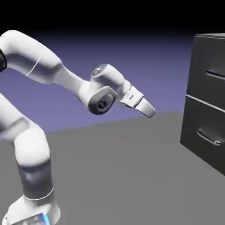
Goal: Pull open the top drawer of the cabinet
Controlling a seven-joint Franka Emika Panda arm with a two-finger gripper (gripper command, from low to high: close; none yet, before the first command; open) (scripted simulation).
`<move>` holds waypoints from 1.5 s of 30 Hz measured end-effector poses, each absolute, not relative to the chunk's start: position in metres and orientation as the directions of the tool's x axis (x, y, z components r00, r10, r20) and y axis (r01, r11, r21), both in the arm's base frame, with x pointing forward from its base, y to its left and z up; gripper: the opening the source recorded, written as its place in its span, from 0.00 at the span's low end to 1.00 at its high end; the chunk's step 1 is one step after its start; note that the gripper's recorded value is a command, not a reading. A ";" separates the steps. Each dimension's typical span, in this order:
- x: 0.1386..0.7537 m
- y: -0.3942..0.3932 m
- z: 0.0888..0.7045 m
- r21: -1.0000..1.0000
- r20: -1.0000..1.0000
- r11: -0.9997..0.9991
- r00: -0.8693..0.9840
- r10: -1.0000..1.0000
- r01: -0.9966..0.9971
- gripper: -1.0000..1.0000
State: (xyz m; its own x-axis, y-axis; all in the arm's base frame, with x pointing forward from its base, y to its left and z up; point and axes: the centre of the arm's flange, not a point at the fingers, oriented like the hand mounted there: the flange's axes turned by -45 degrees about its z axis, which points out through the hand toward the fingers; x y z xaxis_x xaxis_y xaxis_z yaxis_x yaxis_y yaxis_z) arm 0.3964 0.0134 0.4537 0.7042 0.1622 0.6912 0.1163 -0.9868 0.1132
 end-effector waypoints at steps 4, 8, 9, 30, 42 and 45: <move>0.418 0.043 0.435 0.341 0.555 -0.866 0.665 0.500 0.367 0.50; 0.437 0.073 0.411 0.485 0.358 -0.638 0.529 0.769 0.598 0.50; 0.441 0.080 0.405 0.507 0.305 -0.568 0.482 0.822 0.648 0.50; 0.478 0.230 0.284 0.215 -0.401 0.896 -0.802 0.443 0.388 0.50; 0.491 0.298 0.278 -0.015 -0.538 0.924 -0.775 -0.330 -0.383 0.50; 0.498 0.310 0.286 -0.085 -0.577 0.846 -0.666 -0.473 -0.527 0.50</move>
State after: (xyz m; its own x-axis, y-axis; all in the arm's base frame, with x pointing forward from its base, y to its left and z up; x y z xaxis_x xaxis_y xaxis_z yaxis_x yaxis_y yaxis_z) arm 0.4982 0.3101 0.2861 -0.6656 -0.4729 -0.5774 -0.5267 0.8457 -0.0855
